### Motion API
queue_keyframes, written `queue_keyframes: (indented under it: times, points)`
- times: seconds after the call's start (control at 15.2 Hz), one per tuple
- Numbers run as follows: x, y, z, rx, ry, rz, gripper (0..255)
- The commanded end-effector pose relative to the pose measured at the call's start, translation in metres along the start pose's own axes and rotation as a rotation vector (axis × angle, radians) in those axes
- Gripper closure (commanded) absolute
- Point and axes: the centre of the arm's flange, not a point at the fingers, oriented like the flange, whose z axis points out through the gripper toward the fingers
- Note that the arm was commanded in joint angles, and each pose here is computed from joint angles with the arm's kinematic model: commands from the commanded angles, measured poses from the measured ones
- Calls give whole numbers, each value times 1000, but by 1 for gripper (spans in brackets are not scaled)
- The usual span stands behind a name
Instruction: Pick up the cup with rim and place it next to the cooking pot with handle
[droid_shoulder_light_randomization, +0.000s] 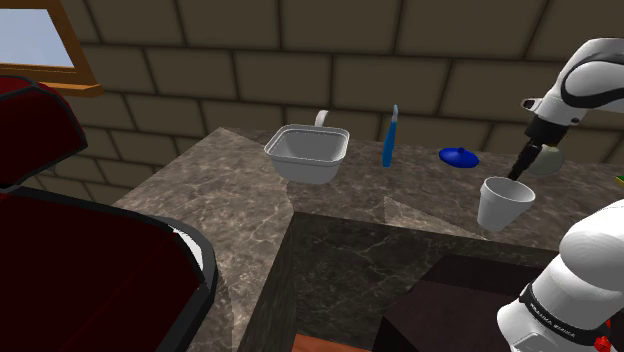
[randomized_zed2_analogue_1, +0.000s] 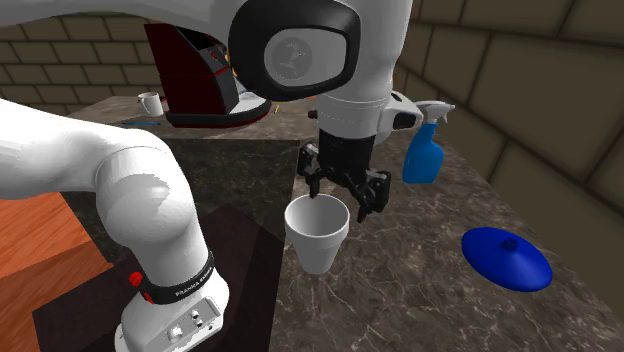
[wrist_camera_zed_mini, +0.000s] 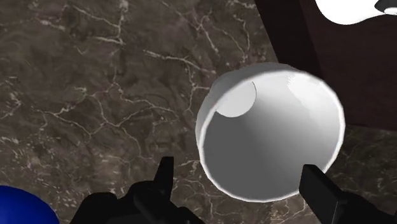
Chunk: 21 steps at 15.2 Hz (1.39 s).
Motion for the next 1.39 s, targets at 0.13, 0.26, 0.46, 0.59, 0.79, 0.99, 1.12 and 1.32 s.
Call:
queue_keyframes:
  times: [0.13, 0.26, 0.46, 0.59, 0.79, 0.99, 1.12, 1.32]
  points:
    - [-14, 25, 18, 6, 5, 0, 0]
    - [-14, 25, 29, 6, 5, 0, 0]
    - [-14, 25, 45, 6, 5, 0, 0]
    - [-14, 25, 53, 6, 5, 0, 0]
    - [-14, 25, 53, 6, 5, 0, 0]
    - [-14, 25, 53, 6, 5, 0, 0]
    - [-14, 25, 53, 6, 5, 0, 255]
    - [-14, 25, 53, 6, 5, 0, 255]
